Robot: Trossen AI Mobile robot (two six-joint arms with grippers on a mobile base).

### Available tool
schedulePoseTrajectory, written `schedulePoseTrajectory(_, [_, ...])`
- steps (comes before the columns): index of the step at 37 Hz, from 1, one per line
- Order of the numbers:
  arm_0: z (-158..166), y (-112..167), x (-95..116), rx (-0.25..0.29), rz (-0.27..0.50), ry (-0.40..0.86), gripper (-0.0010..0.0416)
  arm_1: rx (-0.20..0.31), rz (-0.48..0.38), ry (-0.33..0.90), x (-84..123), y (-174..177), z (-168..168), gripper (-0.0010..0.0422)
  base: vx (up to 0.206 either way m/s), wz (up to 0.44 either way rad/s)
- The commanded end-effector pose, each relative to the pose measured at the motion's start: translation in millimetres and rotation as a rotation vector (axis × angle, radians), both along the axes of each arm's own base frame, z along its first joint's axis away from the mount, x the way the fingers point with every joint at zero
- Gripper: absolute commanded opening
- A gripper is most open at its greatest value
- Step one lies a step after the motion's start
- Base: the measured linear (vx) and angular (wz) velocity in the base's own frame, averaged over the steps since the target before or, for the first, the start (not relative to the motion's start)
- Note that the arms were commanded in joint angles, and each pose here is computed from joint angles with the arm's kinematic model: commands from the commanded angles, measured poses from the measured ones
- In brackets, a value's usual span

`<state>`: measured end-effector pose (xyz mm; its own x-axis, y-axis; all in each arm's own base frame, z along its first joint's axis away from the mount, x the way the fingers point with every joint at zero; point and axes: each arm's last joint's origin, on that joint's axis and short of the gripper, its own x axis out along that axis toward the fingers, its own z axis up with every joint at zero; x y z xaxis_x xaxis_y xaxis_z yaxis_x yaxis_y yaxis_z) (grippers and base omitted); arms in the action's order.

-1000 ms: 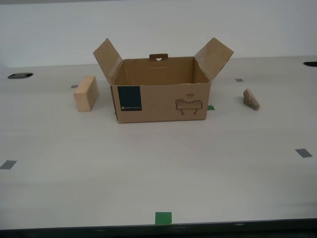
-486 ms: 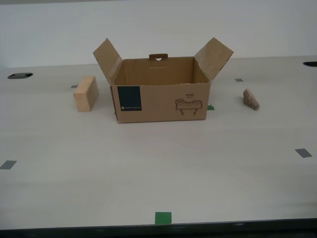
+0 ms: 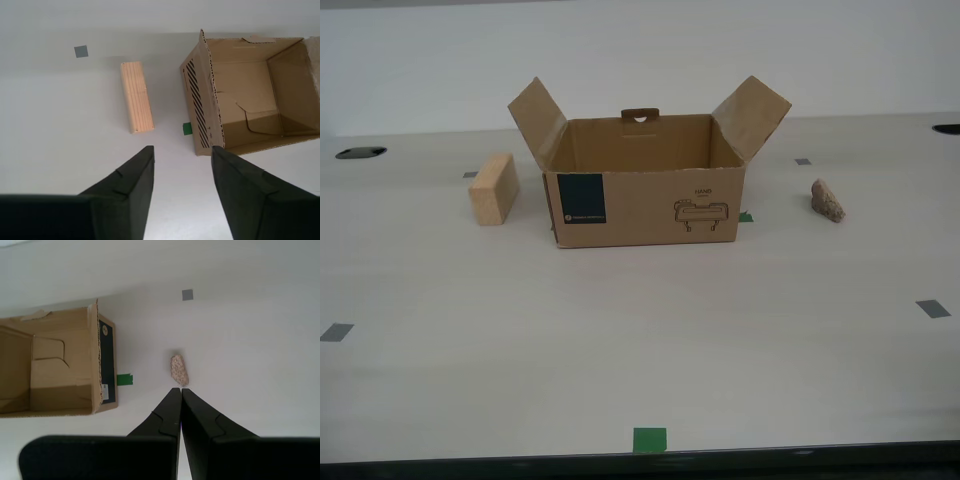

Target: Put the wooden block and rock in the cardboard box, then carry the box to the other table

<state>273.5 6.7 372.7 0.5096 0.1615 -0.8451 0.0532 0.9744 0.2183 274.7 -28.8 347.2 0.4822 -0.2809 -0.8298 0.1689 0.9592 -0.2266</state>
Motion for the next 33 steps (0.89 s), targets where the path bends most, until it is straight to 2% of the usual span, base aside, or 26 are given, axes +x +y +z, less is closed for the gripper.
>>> schedulePoseTrajectory(1, [0.9, 0.2, 0.4, 0.012, -0.015, -0.008, 0.0002, 0.000, -0.002, -0.002, 0.1, -0.4, 0.3, 0.0190, 0.000, 0.000])
schedulePoseTrajectory(10, [1.2, 0.2, 0.9, 0.011, -0.014, -0.013, 0.0002, 0.000, -0.003, -0.005, 0.3, -0.4, 0.4, 0.0284, 0.000, 0.000])
schedulePoseTrajectory(18, [1.3, 0.2, 1.1, 0.011, -0.014, -0.016, 0.0002, 0.000, -0.003, -0.008, 0.5, -0.4, 0.6, 0.0343, 0.000, 0.000])
schedulePoseTrajectory(24, [1.4, 0.2, 1.3, 0.011, -0.014, -0.018, 0.0002, 0.001, -0.005, -0.008, 0.5, -0.5, 0.6, 0.0363, 0.000, 0.000])
schedulePoseTrajectory(33, [1.9, 0.2, 2.8, 0.011, -0.014, -0.032, 0.0002, 0.001, -0.005, -0.008, 0.5, -0.4, 0.5, 0.0361, 0.000, 0.000])
